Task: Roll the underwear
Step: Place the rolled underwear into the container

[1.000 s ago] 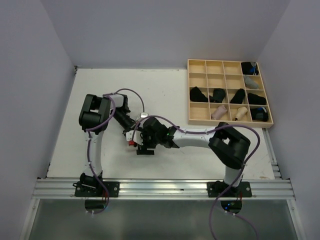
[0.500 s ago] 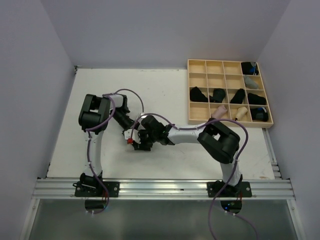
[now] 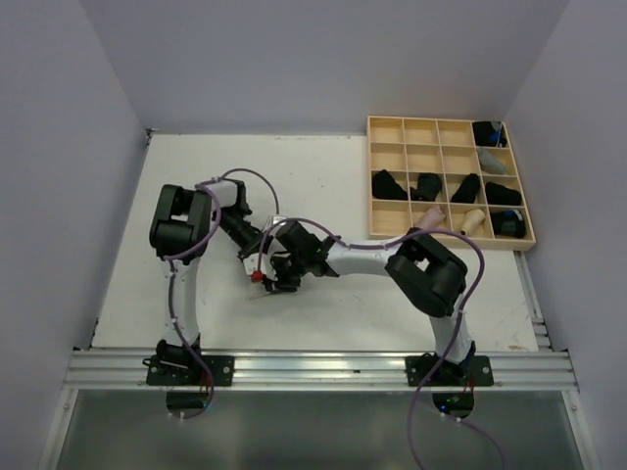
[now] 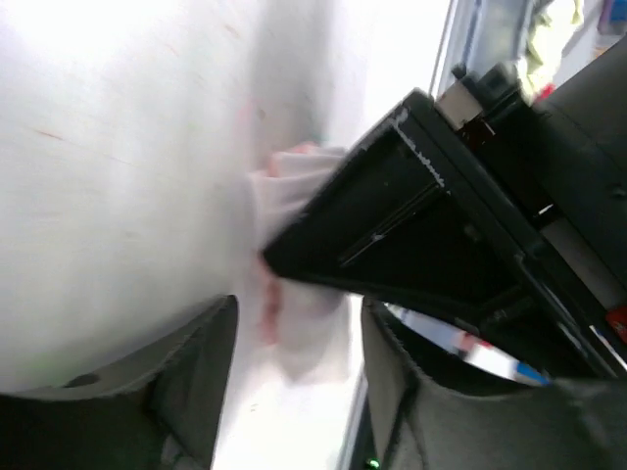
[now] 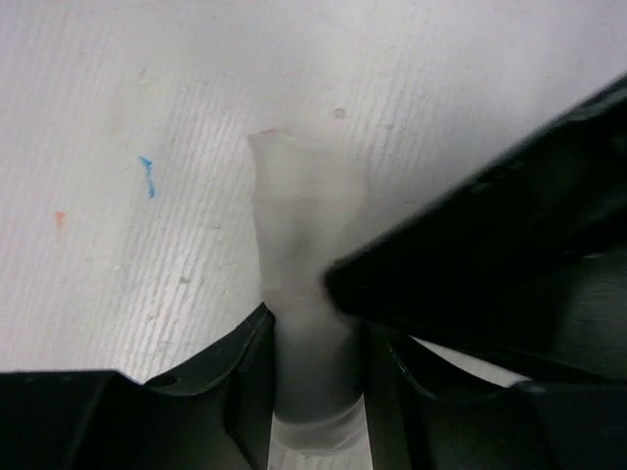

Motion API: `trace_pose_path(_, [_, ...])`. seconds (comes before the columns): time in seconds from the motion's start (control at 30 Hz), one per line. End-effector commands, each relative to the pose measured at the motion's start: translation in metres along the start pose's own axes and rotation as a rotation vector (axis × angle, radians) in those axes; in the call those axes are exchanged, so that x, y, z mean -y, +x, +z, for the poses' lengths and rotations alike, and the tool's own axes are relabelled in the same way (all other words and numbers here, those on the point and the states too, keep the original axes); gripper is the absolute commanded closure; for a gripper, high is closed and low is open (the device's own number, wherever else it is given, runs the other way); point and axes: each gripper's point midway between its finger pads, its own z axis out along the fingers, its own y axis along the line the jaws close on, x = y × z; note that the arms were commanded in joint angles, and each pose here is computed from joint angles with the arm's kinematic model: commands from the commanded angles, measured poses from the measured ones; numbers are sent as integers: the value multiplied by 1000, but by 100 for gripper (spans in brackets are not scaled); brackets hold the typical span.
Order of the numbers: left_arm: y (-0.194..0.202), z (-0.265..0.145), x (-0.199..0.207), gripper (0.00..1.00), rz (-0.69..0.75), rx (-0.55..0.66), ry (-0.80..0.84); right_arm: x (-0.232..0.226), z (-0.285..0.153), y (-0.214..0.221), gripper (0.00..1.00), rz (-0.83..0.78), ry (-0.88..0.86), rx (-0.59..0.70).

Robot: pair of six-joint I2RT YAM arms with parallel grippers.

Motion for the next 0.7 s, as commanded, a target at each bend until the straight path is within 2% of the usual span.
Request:
trace_pose_path(0.0, [-57, -53, -38, 40, 304, 186, -266, -51, -12, 23, 100, 91, -172, -84])
trace_pose_path(0.07, [-78, -81, -28, 35, 369, 276, -339, -54, -22, 19, 100, 104, -171, -88])
trace_pose_path(0.13, [-87, -106, -23, 22, 389, 343, -410, -55, -29, 17, 100, 125, -164, -93])
trace_pose_path(0.17, [-101, -126, -12, 21, 470, 394, -488, -56, -32, 15, 100, 137, -162, -98])
trace_pose_path(0.23, [-102, -142, -5, 19, 476, 442, -563, -52, -42, 11, 100, 172, -150, -89])
trace_pose_path(0.27, [-114, -161, 8, 19, 558, 487, -644, -51, -45, 9, 100, 191, -148, -87])
trace_pose_path(0.33, [-116, -170, 17, 17, 556, 532, -701, -37, -58, 0, 100, 269, -121, -53])
trace_pose_path(0.37, [-124, -186, 34, 16, 620, 574, -760, -24, -68, 3, 100, 354, -92, -40])
trace_pose_path(0.4, [-124, -187, 38, 14, 622, 590, -775, -16, -75, 0, 100, 394, -80, -17])
trace_pose_path(0.43, [-126, -192, 45, 0, 611, 620, -789, -3, -85, -9, 100, 423, -58, 19])
trace_pose_path(0.47, [-130, -200, 56, 0, 645, 654, -827, 14, -99, -4, 100, 503, -15, 39])
trace_pose_path(0.67, [-146, -224, 102, 0, 691, 806, -856, 80, -180, -6, 100, 651, 204, 169])
